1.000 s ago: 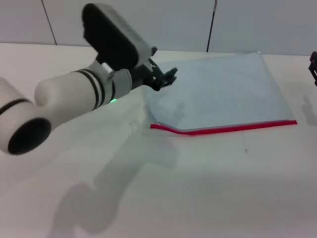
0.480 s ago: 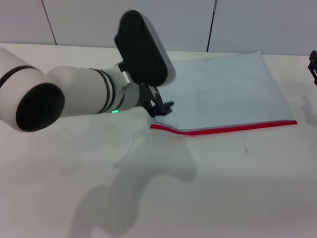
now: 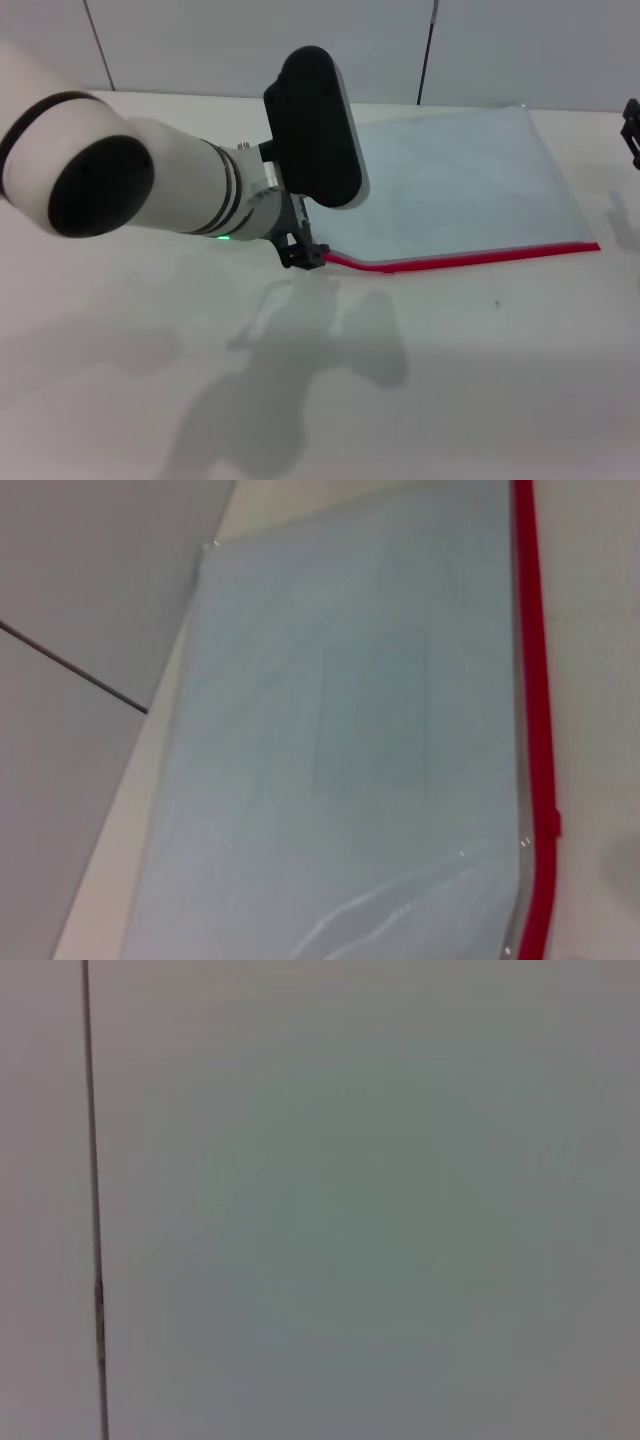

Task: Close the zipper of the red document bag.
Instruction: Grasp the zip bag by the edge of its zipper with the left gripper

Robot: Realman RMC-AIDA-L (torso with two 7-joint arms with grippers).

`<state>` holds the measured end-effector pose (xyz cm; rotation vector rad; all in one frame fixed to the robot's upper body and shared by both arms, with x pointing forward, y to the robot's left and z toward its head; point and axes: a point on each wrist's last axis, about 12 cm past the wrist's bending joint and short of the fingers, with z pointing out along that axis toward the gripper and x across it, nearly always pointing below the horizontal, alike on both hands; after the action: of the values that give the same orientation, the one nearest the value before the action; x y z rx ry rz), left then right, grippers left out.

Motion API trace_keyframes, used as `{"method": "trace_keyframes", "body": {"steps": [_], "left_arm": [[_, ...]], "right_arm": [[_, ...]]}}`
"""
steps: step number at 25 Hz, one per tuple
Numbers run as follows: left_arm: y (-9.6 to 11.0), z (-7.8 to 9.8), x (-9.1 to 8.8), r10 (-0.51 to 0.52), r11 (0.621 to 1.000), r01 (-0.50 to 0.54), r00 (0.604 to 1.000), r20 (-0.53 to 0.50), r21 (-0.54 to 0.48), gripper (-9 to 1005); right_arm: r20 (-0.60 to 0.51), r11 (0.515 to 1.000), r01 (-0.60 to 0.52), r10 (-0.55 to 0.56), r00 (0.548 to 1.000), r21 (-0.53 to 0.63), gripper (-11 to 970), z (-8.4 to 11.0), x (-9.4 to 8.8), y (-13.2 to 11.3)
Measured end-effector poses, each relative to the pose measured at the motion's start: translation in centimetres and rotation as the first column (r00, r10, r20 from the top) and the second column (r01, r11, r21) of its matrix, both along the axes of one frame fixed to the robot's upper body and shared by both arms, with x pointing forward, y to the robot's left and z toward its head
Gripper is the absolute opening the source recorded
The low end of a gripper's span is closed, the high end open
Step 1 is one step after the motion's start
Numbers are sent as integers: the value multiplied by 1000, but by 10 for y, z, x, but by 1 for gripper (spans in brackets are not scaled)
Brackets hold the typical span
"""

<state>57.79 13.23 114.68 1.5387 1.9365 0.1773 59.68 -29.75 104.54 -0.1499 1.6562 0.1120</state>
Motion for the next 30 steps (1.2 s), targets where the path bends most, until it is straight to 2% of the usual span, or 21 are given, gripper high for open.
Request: {"method": "trace_keyframes", "body": {"steps": [11,22,30], "left_arm": [[-6,0,-3,-33,997,34,999,-15,73,713],[-8,-16,-1,-50,988,52,999,-17,145,708],[-12,-15,2,-59,991,57,998,12,123,705]], "right_arm": [[3,1000,-3,3,1000,-1,541,2,2,1],[-5,1000,-4,4,1000,-3,541,2,4,2],[-4,1000,-6,6,1000,-3,541,2,4,3]]}}
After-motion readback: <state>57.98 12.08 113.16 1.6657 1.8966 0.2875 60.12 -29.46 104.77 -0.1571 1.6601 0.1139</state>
